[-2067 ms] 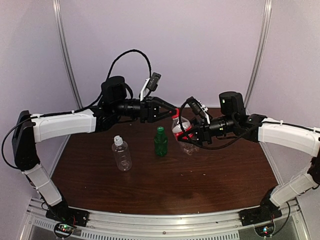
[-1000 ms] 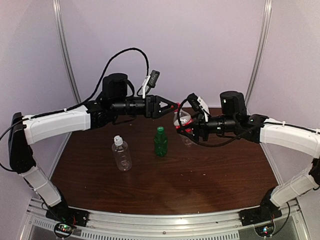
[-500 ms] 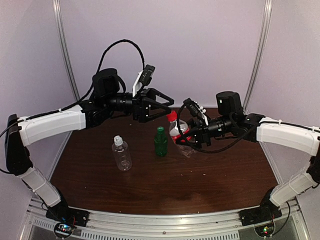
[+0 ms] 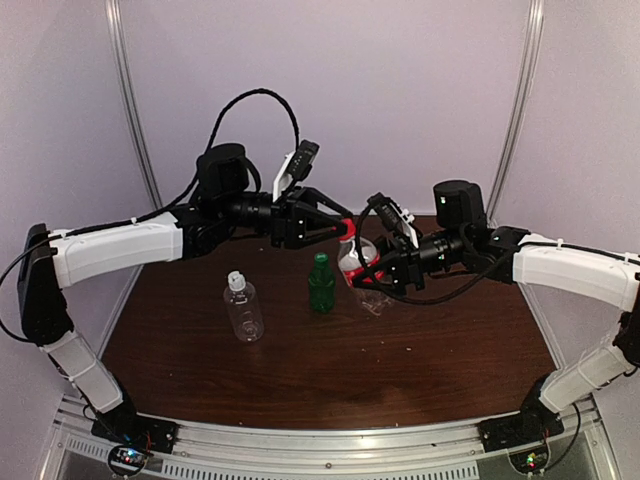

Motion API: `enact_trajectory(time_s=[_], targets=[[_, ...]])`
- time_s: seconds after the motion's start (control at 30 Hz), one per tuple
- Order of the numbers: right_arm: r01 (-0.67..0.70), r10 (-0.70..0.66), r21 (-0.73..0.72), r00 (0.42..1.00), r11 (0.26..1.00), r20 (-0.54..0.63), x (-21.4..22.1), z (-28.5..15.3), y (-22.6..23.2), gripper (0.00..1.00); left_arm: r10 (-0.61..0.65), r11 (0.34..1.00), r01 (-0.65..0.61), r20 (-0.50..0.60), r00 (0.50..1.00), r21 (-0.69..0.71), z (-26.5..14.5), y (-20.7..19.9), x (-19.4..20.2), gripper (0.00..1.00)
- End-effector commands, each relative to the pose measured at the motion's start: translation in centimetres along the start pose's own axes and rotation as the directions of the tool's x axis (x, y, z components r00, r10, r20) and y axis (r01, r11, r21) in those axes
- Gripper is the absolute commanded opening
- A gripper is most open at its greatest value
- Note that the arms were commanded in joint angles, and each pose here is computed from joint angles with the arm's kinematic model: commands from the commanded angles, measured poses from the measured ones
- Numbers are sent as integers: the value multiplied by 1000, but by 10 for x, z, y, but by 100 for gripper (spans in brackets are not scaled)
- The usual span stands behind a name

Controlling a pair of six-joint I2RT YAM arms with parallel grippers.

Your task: Unscrew the bottle caps

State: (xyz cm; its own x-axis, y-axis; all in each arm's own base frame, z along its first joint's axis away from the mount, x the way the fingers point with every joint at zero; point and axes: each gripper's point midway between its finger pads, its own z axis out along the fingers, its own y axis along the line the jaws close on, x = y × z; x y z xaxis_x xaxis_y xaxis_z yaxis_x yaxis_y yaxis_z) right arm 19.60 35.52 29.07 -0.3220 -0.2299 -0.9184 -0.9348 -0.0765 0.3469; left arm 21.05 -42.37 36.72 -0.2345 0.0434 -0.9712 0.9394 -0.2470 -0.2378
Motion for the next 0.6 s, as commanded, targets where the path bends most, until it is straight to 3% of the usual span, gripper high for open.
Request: enact_trajectory(time_s=[0.0, 0.23, 0.37, 0.5, 0.57], targets=[[48, -47, -17, 998, 999, 43, -20, -2, 6, 44, 34, 999, -34, 21, 999, 41, 2, -7, -7, 47], [41, -42, 26, 998, 999, 41, -19, -2, -3, 43, 17, 999, -18, 20, 1000, 38, 4, -6, -5, 31], [49, -54, 100, 998, 994, 41, -21, -3, -14, 41, 4, 1000, -4, 31, 1000, 13, 4, -2, -9, 16], [37, -46, 253, 998, 967, 30, -21, -10, -38, 41, -42, 994, 48, 57, 997, -98, 2, 15, -15, 3], [33, -46, 345, 999, 938, 29, -22, -16, -52, 41, -79, 978, 91, 72, 994, -185, 1, 27, -19, 1]])
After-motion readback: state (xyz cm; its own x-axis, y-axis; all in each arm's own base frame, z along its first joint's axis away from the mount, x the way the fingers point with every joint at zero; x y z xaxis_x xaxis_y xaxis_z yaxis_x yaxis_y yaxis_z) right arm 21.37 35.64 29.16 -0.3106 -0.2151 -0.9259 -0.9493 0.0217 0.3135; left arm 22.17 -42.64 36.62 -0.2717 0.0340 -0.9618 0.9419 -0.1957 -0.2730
